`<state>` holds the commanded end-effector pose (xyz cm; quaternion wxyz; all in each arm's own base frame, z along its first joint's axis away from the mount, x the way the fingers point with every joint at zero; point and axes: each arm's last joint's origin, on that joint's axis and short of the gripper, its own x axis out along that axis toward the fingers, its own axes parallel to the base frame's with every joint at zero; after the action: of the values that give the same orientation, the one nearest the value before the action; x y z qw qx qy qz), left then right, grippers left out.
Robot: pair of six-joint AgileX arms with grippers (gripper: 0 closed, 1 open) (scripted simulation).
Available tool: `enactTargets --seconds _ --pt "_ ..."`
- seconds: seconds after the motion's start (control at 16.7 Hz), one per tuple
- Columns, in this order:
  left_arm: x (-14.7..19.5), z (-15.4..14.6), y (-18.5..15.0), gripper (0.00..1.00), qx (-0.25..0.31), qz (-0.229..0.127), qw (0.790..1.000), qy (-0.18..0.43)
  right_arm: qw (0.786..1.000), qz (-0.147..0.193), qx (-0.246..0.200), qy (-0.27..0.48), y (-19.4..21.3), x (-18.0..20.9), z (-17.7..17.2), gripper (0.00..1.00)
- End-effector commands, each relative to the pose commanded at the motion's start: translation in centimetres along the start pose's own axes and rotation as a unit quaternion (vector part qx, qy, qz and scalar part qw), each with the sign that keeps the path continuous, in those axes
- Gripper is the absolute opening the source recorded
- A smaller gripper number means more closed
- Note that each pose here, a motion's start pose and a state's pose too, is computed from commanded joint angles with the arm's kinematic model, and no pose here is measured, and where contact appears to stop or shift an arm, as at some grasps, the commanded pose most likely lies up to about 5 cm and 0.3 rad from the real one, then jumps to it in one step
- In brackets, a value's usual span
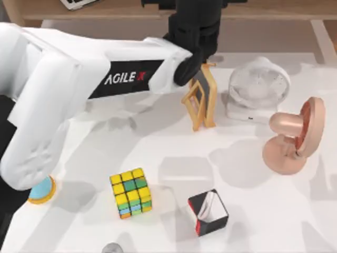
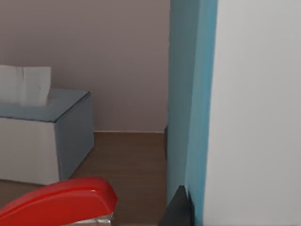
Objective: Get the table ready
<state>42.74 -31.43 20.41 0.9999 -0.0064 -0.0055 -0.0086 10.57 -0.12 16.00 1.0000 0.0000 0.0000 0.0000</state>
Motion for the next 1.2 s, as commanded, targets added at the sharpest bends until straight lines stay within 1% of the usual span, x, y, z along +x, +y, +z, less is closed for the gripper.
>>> enactTargets --seconds 0.18,0.54,0.84,1.02,1.2 --pt "-0.5 0.3 -0.2 0.0 0.0 -0.002 1.0 -0.001 1.0 0.0 0.0 0.0 0.0 0.0 0.0 1.0" --pt "-3.9 1.5 -0.2 0.0 0.0 -0.002 1.0 0.0 1.0 0.0 0.0 0.0 0.0 0.0 0.0 1.0" --pt "-3.9 1.5 0.0 0.0 0.002 0.0 1.0 0.001 1.0 0.0 0.0 0.0 0.0 0.0 0.0 1.0" --pt "-4.6 2.1 0.4 0.0 0.023 -0.017 1.0 0.003 1.0 0.0 0.0 0.0 0.0 0.0 0.0 1.0" --pt "-6.2 3.0 2.1 0.0 0.081 -0.051 0.995 0.01 1.0 0.0 0.0 0.0 0.0 0.0 0.0 1.0"
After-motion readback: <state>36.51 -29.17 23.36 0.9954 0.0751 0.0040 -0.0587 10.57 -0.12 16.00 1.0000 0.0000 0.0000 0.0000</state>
